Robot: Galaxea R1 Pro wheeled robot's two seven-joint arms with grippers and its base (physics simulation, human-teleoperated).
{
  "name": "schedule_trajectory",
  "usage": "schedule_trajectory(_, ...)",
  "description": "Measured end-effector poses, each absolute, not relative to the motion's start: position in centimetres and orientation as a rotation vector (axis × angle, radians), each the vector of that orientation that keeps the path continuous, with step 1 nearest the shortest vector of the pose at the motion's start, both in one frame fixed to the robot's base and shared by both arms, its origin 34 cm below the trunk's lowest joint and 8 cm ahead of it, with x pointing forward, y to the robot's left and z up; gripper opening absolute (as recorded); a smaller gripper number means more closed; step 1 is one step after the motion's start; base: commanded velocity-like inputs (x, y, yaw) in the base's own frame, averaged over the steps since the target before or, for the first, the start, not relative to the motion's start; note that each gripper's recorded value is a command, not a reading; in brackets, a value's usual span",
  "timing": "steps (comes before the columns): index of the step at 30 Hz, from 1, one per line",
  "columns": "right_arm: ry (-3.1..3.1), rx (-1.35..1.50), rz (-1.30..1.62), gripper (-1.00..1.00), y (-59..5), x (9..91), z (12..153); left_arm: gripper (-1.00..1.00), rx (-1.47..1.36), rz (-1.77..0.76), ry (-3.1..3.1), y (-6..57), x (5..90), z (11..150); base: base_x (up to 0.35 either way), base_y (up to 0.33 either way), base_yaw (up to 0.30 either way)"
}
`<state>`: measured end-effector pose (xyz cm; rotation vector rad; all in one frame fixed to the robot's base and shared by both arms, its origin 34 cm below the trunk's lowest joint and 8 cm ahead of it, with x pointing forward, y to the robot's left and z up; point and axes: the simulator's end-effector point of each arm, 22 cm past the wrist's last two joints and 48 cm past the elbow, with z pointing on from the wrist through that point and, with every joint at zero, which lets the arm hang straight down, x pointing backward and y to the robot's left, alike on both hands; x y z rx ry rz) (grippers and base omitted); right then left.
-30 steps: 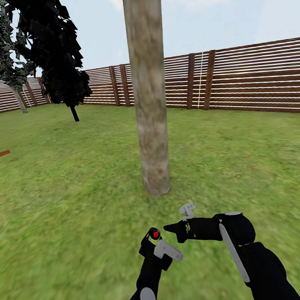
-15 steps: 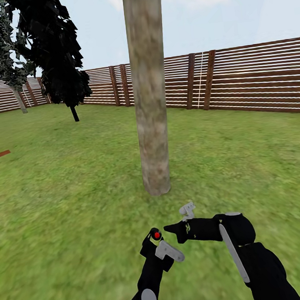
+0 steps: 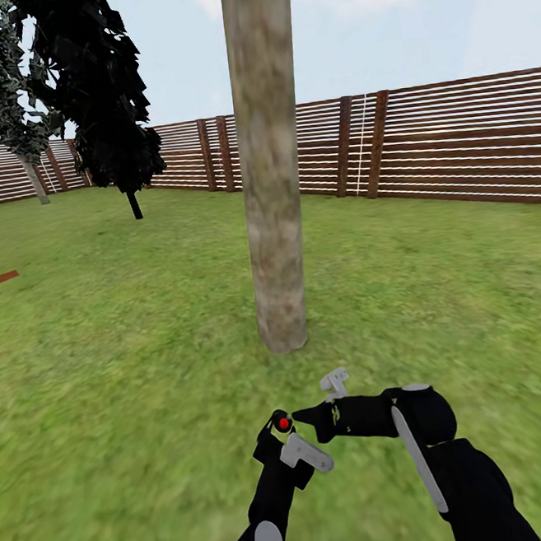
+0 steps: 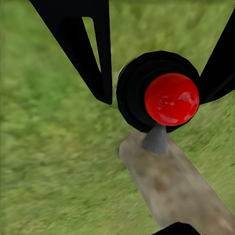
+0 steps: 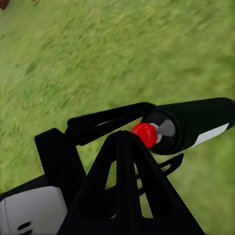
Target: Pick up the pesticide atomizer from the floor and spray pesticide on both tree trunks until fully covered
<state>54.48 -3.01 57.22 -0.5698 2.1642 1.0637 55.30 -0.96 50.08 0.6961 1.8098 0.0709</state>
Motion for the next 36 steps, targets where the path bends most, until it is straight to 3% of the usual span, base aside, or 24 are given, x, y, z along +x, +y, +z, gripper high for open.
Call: schedule_trajectory(36, 2.173, -0.57, 1.056, -1.0, -3.01, 54.5, 56.92, -1.0, 0.7, 0.065, 1.805, -1.25, 55.14, 50.16, 0.0, 0.0, 0.0)
